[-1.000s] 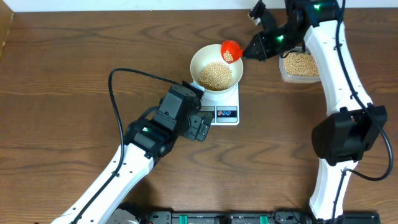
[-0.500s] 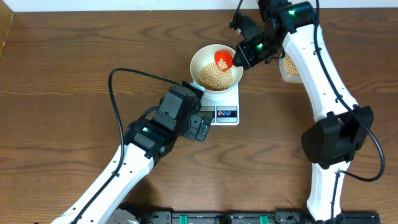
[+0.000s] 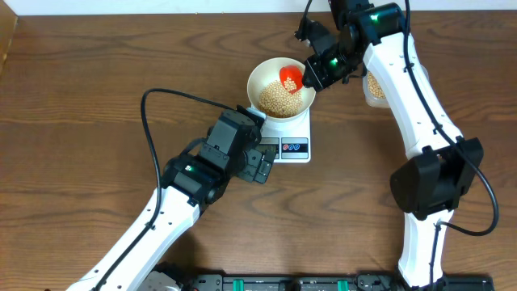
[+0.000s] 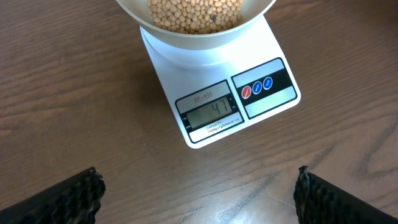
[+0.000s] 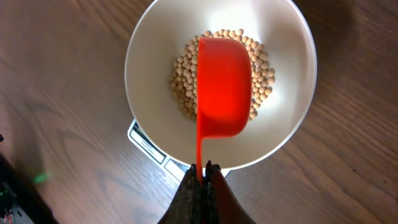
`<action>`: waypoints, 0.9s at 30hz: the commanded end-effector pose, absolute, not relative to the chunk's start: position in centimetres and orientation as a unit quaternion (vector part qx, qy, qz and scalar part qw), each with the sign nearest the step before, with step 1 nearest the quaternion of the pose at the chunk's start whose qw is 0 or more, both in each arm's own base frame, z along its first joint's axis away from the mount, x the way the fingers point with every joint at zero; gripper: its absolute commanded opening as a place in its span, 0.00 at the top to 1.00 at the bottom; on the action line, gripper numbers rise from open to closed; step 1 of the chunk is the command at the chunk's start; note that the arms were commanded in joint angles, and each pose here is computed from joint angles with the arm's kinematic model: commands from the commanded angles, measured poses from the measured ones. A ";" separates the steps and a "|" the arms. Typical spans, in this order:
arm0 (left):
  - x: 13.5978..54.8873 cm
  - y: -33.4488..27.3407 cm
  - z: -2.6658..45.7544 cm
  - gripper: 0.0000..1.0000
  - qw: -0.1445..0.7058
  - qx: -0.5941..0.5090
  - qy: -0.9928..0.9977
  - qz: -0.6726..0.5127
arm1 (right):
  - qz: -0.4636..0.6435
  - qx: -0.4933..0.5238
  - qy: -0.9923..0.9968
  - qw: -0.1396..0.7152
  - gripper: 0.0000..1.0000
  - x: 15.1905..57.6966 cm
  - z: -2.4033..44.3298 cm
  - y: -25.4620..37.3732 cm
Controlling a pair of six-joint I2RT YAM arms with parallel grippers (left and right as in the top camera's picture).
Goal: Scoop item into bowl and weigh 50g on scale
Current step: 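Tip the scoop further and shake it over the bowl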
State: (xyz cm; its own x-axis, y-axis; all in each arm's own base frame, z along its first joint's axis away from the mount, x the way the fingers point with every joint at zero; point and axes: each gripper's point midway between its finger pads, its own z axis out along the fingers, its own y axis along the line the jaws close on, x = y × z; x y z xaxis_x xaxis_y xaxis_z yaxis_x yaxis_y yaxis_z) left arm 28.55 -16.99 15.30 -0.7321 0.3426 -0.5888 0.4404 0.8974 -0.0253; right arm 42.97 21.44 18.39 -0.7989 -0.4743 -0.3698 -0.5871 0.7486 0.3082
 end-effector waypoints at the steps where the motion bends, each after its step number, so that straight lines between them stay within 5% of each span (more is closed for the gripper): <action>1: 28.6 -16.5 15.0 0.00 0.298 0.206 0.929 -0.074 | 0.209 -0.294 0.921 0.148 0.99 43.1 19.3 21.7; 27: 28.6 -16.5 15.0 0.00 0.298 0.206 0.929 -0.074 | 0.146 -0.325 0.921 0.159 0.99 43.0 18.7 22.7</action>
State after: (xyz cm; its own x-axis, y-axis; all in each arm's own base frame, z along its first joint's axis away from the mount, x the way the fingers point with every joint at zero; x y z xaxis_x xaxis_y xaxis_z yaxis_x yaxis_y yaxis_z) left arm 28.56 -16.98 15.30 -0.7321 0.3426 -0.5888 0.4402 0.8975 -0.0250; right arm 42.63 22.65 17.83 -0.7610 -0.5394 -0.3606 -0.6283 0.7513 0.2021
